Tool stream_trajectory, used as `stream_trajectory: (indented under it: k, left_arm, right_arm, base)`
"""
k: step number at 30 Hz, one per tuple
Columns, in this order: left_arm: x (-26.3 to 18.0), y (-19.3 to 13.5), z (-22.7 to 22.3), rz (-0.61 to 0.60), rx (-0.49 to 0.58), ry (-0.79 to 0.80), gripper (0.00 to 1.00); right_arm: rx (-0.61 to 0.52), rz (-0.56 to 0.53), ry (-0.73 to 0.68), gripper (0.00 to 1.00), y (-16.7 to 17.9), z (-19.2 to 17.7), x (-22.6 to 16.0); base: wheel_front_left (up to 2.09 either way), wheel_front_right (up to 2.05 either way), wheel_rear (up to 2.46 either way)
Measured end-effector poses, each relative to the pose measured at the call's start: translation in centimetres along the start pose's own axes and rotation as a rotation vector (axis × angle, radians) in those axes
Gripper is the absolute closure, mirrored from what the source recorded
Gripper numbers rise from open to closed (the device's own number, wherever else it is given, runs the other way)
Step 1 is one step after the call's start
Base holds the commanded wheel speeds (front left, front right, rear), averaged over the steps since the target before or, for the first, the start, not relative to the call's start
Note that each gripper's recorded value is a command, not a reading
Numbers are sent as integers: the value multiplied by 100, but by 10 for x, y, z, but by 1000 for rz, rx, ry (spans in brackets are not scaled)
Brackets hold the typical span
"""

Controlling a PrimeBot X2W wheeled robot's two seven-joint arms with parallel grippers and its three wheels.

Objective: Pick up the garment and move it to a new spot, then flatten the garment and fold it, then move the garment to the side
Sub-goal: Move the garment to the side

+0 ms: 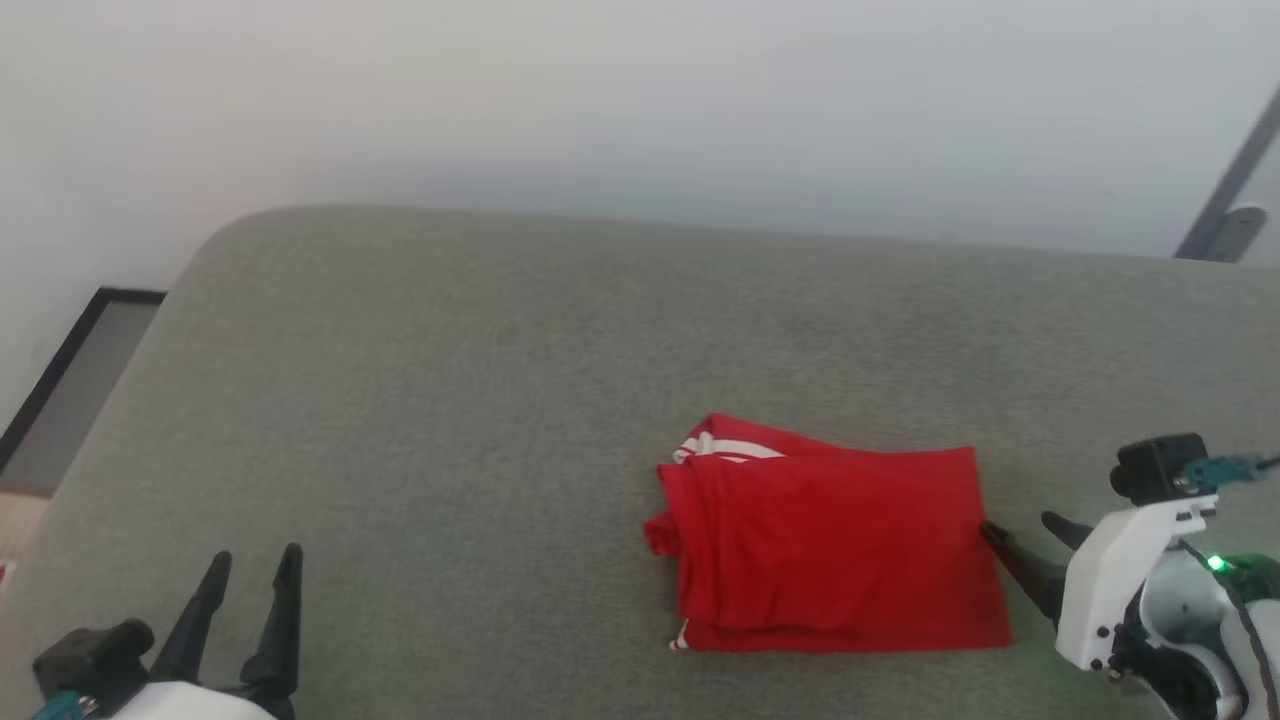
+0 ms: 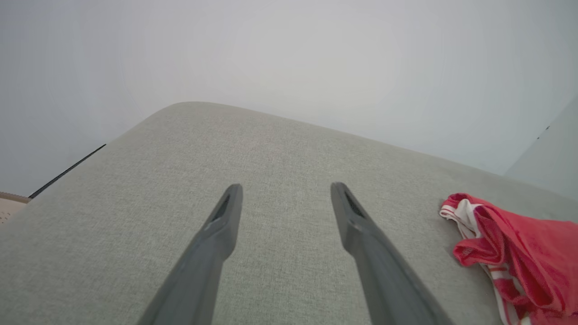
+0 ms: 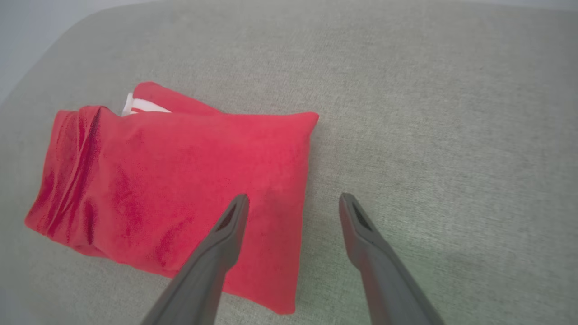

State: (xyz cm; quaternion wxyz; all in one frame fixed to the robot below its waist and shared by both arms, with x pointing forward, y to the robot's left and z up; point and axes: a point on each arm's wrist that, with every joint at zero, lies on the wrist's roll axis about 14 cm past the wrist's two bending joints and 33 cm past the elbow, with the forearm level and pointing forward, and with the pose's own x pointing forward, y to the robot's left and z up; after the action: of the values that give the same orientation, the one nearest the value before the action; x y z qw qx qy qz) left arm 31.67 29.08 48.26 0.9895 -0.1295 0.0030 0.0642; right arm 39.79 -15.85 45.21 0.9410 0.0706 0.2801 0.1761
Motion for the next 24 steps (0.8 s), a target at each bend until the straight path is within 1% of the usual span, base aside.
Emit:
stream_trajectory:
  k: [4, 10, 15, 16, 17, 18, 21, 24]
  left_arm:
    - [-1, 4, -3, 18, -2, 11, 0]
    - [3, 8, -9, 39, -1, 30, 0]
    - [8, 9, -15, 51, 0, 52, 0]
    - [9, 9, -16, 52, -2, 56, 0]
    - [11, 7, -18, 50, -3, 61, 0]
    - [13, 7, -19, 49, -3, 65, 0]
    - [16, 4, -23, 45, -2, 77, 0]
    - [23, -2, -25, 26, -9, 82, 0]
  right_arm:
    - [-19, 31, 146, 0, 5, -11, 14]
    - [-44, 50, 394, 0, 5, -36, 31]
    - [-5, 76, 568, 0, 7, -54, 42]
    - [-2, 82, 594, 48, 8, -55, 43]
    - [-6, 87, 622, 71, 9, -58, 44]
    - [-6, 90, 641, 100, 9, -58, 46]
    - [-12, 97, 660, 100, 9, -58, 50]
    - [9, 106, 643, 100, 11, -53, 53]
  base:
    - [0, 0, 0]
    - [0, 0, 0]
    - [0, 0, 0]
    - [0, 0, 0]
    - [0, 0, 0]
    - [0, 0, 0]
    - [0, 0, 0]
    - [0, 0, 0]
